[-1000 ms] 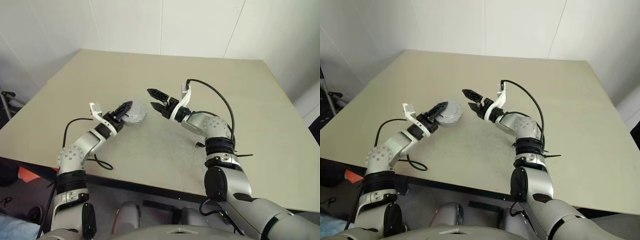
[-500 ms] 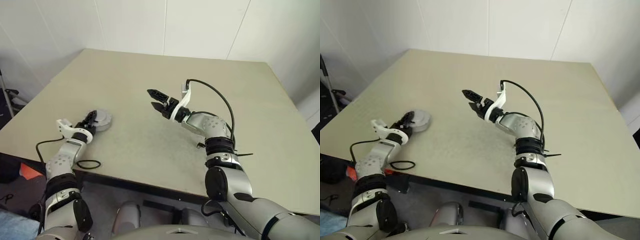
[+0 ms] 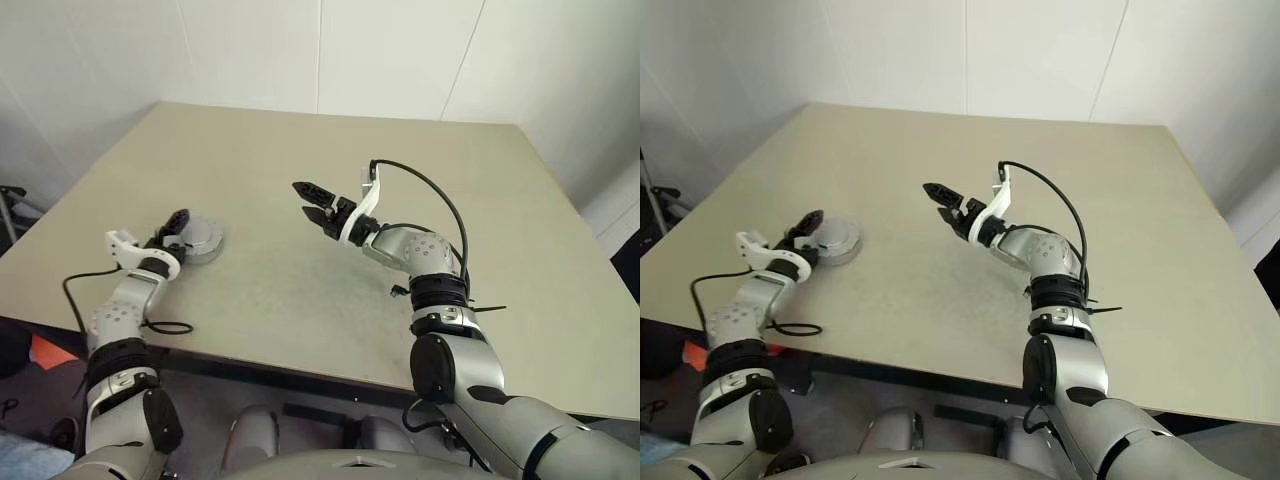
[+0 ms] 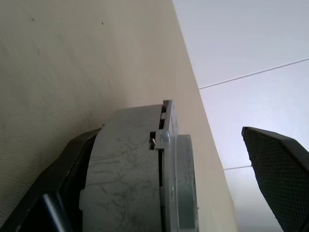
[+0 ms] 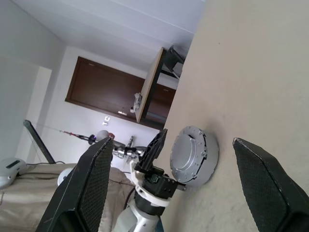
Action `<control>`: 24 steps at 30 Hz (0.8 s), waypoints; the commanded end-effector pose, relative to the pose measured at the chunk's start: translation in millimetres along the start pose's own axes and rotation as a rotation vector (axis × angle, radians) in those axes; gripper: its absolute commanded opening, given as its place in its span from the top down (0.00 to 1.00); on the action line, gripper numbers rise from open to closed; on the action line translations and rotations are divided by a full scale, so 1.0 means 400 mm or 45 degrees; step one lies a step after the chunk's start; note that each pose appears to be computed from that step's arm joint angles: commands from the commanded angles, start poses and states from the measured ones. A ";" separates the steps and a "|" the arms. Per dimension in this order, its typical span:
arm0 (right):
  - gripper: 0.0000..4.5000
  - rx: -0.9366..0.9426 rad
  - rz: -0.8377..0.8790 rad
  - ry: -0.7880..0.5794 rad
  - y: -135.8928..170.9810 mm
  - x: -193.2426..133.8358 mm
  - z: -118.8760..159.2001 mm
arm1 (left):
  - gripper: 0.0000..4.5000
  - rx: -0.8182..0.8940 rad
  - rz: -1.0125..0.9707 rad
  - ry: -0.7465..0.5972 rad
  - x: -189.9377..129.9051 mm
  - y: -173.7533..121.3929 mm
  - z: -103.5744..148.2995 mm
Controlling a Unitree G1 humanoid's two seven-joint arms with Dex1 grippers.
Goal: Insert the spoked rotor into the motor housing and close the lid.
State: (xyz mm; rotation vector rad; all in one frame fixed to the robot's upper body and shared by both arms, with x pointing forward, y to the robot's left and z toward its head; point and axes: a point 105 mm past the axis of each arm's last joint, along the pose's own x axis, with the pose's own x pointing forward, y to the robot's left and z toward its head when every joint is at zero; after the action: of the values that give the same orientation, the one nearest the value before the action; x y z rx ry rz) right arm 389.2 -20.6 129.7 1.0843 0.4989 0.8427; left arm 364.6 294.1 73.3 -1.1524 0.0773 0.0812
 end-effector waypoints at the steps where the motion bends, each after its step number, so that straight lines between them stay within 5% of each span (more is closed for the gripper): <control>1: 0.00 -0.019 0.043 0.027 0.026 0.012 0.004 | 0.00 0.102 -0.085 -0.135 -0.028 -0.056 0.121; 7: 0.00 -0.038 0.048 0.052 0.029 0.017 0.006 | 0.00 0.258 -0.098 -0.247 -0.087 -0.070 0.233; 13: 0.00 -0.507 0.075 0.015 0.083 0.022 0.037 | 0.00 0.671 -0.145 -0.340 -0.108 -0.171 0.254; 18: 0.00 -1.294 -0.029 0.014 0.088 -0.013 0.101 | 0.00 1.187 -0.361 -0.117 -0.085 -0.281 0.081; 24: 0.00 -1.508 -0.006 0.125 0.048 -0.145 0.168 | 0.00 1.454 -0.669 0.312 -0.126 -0.285 -0.158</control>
State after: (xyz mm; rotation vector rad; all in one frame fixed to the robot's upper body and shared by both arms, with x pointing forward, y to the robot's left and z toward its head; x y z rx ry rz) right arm 398.6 -91.3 153.1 -0.0027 0.1065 0.9405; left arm 332.3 209.0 147.3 -0.0947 0.0473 -0.4191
